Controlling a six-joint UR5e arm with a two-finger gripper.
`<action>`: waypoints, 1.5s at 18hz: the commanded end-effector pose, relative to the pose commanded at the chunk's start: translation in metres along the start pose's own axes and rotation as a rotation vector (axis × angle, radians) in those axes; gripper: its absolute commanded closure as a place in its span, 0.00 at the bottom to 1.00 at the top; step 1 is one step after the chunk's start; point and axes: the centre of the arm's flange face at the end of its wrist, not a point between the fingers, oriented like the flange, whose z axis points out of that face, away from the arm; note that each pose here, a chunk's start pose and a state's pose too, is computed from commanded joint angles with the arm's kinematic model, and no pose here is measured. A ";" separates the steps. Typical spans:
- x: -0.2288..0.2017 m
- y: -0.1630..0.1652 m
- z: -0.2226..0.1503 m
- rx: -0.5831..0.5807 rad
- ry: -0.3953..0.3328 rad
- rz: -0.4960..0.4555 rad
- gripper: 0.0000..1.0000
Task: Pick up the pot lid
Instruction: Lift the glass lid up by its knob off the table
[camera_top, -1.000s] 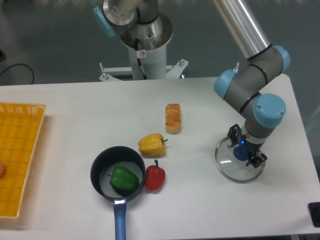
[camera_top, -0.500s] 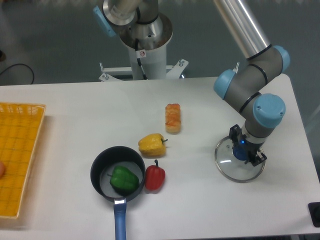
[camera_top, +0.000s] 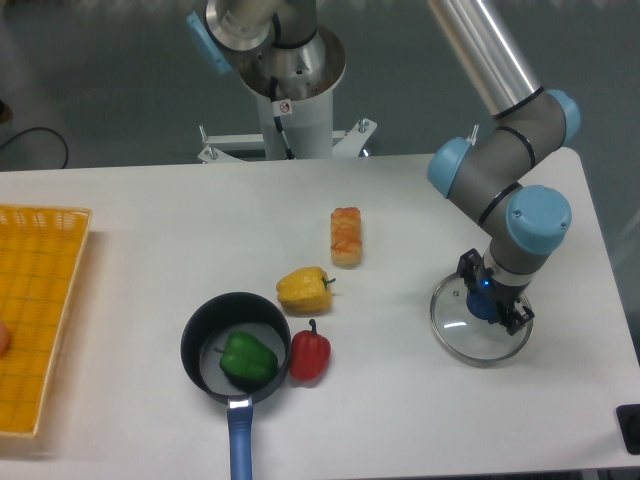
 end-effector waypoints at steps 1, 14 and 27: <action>0.000 0.000 -0.004 -0.001 -0.005 0.003 0.42; 0.021 0.018 -0.053 -0.016 0.062 -0.017 0.41; 0.028 0.047 -0.103 -0.006 0.108 -0.001 0.41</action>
